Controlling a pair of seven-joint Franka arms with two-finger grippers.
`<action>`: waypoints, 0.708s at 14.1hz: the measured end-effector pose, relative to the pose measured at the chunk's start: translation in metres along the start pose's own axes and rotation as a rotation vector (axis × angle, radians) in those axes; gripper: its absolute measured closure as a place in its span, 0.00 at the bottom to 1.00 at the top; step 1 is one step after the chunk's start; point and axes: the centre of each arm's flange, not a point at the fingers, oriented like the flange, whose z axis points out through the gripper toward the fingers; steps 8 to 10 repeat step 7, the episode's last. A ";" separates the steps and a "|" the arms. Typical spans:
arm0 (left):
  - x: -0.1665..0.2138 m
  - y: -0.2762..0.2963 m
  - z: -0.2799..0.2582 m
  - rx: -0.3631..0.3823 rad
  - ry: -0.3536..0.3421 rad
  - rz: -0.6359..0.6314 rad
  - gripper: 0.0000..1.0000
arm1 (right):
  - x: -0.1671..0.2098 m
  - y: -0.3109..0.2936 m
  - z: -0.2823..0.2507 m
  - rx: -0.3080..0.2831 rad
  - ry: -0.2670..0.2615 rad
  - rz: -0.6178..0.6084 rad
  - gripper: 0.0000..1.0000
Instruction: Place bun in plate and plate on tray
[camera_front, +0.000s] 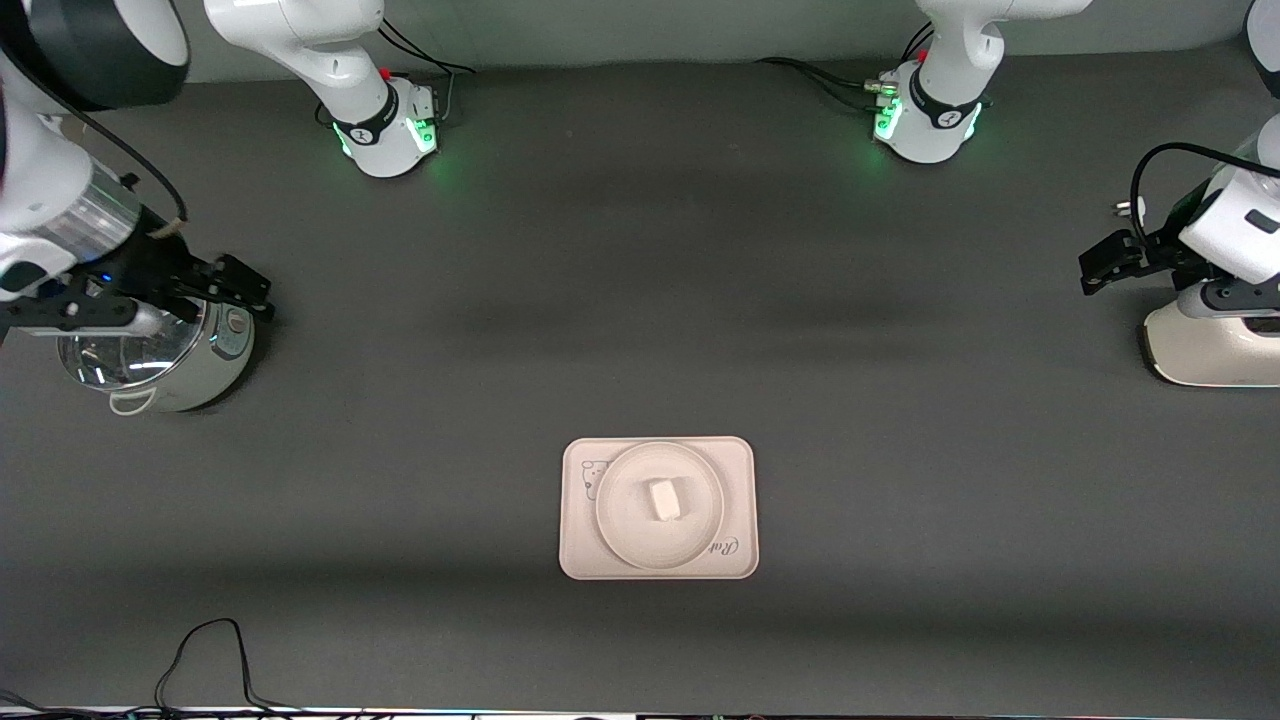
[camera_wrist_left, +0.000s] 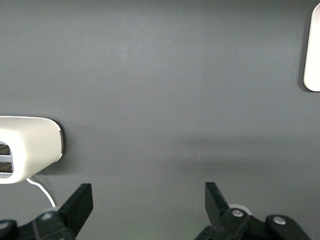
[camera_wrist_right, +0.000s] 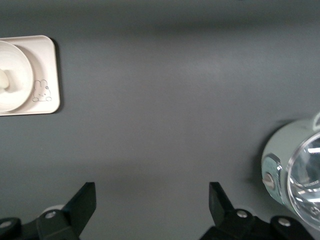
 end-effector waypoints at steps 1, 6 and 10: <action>0.000 0.000 0.000 0.000 0.000 0.000 0.00 | -0.004 0.003 -0.002 0.000 -0.005 0.004 0.00; 0.000 0.000 -0.001 0.000 0.000 0.000 0.00 | -0.008 -0.003 0.003 -0.003 -0.024 -0.009 0.00; 0.000 0.000 -0.001 0.000 -0.001 0.001 0.00 | -0.008 -0.006 0.005 -0.004 -0.026 -0.013 0.00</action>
